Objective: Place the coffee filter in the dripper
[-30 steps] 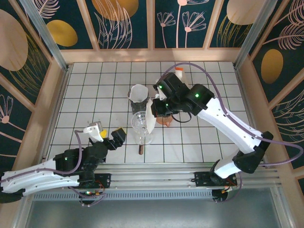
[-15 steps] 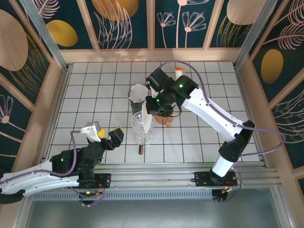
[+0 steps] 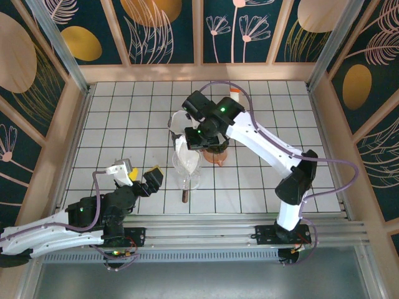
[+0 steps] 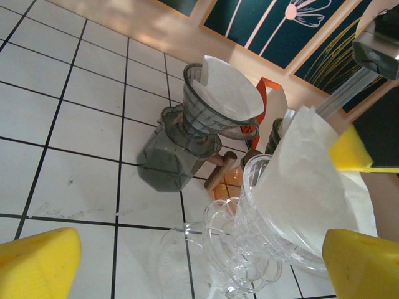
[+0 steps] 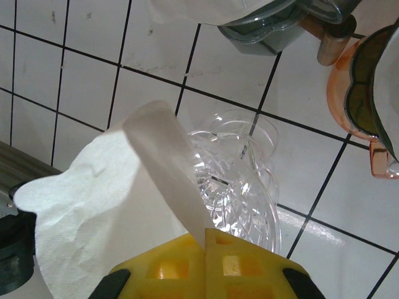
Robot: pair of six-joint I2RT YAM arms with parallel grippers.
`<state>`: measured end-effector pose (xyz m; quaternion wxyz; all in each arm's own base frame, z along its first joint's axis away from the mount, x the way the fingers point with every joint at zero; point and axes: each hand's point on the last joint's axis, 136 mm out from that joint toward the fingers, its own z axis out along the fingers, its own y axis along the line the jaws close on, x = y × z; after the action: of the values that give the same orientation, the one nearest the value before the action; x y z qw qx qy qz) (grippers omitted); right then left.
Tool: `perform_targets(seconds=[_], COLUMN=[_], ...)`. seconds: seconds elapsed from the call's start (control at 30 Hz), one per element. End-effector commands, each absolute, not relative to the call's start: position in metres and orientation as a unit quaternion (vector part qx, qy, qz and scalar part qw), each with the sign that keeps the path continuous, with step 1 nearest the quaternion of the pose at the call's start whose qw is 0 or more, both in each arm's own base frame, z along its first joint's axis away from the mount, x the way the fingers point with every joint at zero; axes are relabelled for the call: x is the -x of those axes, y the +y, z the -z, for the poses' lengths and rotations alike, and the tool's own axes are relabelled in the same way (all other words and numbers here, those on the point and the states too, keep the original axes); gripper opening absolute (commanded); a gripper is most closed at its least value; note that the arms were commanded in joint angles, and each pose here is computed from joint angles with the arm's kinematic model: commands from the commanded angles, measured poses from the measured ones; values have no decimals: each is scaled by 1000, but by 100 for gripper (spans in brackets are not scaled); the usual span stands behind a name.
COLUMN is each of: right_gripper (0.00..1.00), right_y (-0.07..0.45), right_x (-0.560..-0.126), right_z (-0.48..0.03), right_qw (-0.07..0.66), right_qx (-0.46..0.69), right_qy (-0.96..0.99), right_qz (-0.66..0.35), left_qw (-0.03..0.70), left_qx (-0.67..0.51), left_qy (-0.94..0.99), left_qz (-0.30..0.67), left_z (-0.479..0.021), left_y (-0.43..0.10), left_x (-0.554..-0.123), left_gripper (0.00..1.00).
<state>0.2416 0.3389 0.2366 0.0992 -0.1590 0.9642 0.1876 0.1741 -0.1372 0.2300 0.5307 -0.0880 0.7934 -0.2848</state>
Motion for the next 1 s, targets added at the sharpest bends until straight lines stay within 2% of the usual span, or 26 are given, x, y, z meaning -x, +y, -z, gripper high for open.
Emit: perform_targets(seconds=[0.0,0.73,0.83,0.97], right_gripper=[0,0,7,30], right_y=[337,342,342,341], right_x=[-242,-240,-240,-243], right_z=[-238,-221,-225,-240], right_qw=[104,115,125,153], right_qx=[172,207,211,214], right_qy=[965,964,963,958], right_qz=[-169,-123,-116,-111], left_qw=[536,529,527,528], left_qx=[86,73,65,64], left_qy=[788,793,790,785], left_qz=[292,293,307,318], left_z=[-234,-232,-236,-241], left_y=[-139,-149,-152,-152], left_x=[-174,-174,-172,-170], left_gripper=[98,99,99,99])
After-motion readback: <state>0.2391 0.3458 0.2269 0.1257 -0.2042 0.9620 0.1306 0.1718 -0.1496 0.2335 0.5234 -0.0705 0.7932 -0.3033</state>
